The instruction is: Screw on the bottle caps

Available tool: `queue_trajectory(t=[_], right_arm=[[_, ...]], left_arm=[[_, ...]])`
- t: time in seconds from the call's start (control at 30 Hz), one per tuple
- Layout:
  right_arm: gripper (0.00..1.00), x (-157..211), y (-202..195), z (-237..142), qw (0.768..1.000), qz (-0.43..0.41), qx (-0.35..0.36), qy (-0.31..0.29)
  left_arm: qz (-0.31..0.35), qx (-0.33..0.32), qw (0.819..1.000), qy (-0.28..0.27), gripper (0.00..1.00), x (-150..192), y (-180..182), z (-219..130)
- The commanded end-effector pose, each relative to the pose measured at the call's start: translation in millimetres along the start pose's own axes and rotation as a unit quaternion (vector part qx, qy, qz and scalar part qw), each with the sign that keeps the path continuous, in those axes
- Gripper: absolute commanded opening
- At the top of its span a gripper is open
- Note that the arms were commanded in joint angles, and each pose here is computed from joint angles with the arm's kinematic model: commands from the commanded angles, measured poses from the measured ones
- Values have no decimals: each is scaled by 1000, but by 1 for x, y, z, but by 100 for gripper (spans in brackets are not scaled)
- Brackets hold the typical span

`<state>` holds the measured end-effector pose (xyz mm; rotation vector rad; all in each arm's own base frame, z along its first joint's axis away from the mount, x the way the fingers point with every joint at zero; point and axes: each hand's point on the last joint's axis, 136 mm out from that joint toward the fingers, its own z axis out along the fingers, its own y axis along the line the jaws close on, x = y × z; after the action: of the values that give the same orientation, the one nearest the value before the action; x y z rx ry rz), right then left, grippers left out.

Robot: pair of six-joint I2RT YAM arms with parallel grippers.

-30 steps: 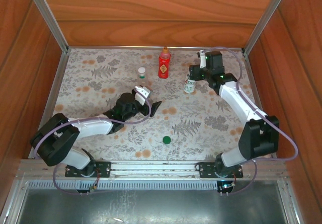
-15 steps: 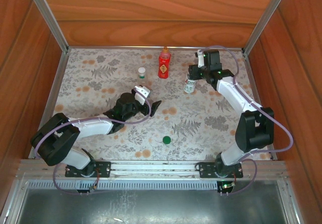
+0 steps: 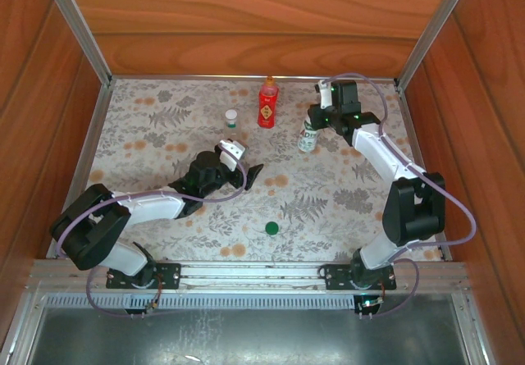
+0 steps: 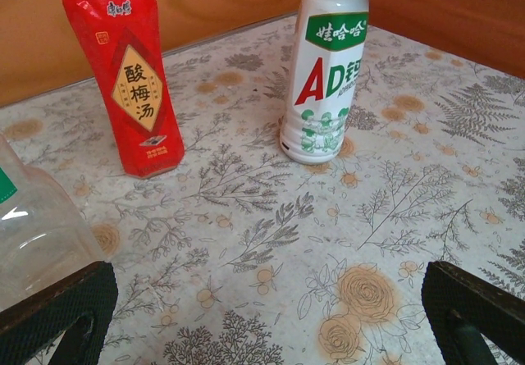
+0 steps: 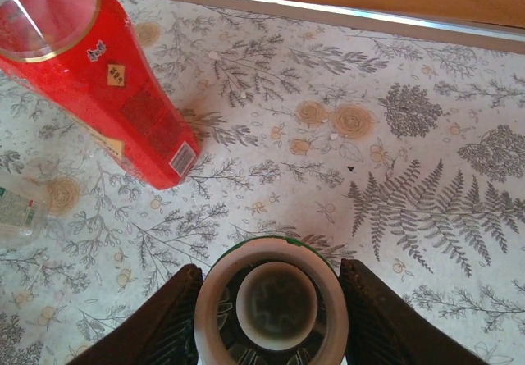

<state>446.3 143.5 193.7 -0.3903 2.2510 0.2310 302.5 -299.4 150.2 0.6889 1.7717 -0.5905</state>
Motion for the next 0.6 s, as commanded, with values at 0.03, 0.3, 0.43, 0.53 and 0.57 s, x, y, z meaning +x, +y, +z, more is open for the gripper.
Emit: queue_trajectory(t=[0.03, 0.3, 0.43, 0.53, 0.57], right_arm=[[39, -11, 14, -13, 999, -21, -32, -24], [39, 8, 61, -34, 997, -44, -66, -23], [39, 22, 94, -45, 994, -56, -90, -17], [39, 33, 115, -51, 992, -72, -99, -14], [39, 37, 121, -51, 992, -74, -105, -11]], left_arm=[[10, -2, 1000, -19, 100, -11, -2, 8], [45, -14, 999, -20, 100, -13, 2, 28], [42, 17, 998, -48, 99, -22, -8, 39], [34, 56, 995, -73, 98, -28, -21, 47], [31, 68, 994, -79, 98, -29, -25, 49]])
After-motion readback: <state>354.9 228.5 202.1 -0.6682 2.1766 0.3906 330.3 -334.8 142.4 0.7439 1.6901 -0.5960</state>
